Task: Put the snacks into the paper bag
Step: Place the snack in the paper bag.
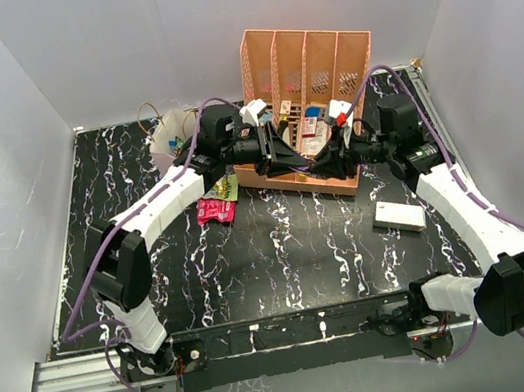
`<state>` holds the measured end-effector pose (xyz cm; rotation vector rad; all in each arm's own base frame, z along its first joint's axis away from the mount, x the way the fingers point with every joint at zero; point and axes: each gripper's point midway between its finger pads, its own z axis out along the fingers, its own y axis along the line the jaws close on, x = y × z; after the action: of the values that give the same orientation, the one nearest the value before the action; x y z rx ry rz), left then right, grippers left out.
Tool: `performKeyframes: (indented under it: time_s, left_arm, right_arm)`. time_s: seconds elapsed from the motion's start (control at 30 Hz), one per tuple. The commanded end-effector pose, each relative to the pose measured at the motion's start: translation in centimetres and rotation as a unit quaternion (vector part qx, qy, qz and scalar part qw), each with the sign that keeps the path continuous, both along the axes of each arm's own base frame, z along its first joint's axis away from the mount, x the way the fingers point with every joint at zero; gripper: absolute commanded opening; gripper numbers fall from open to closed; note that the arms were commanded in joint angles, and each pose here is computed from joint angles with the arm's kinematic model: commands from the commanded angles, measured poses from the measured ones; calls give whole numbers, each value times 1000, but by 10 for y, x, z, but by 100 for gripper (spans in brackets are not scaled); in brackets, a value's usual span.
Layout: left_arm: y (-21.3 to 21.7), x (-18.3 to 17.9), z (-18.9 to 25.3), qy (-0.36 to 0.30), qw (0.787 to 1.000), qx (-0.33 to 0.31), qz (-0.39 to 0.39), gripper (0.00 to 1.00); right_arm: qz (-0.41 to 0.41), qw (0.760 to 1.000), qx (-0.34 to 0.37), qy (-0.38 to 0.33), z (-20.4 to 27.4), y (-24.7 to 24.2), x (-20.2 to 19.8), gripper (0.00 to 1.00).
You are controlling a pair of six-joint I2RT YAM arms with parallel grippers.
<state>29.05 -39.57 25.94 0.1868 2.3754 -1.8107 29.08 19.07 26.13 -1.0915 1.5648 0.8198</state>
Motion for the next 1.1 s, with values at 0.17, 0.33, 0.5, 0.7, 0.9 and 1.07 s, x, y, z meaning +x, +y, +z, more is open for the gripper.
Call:
performKeyframes:
  time_s: [0.17, 0.33, 0.5, 0.7, 0.9, 1.07]
  left_arm:
    - [14, -15, 51, -76, 996, -50, -14, 13]
    - [22, -12, 57, -131, 991, -39, -12, 10]
    - [38, -2, 65, -213, 977, -7, 1, 6]
    - [65, 12, 68, -306, 950, 58, 18, 5]
    - [107, 29, 80, -421, 892, 156, 41, 5]
    - [160, 52, 99, -476, 846, 222, 93, 5]
  right_arm:
    - [9, 999, 12, -32, 12, 0, -7, 51]
    - [-3, 999, 13, -38, 16, -7, -8, 69]
    - [-18, 999, 17, -45, 27, -14, -5, 85]
    - [-37, 998, 16, -46, 35, -20, 0, 89]
    - [-53, 998, -6, -34, 12, -25, 7, 91]
    - [-49, 998, -26, -6, -23, -27, 8, 92]
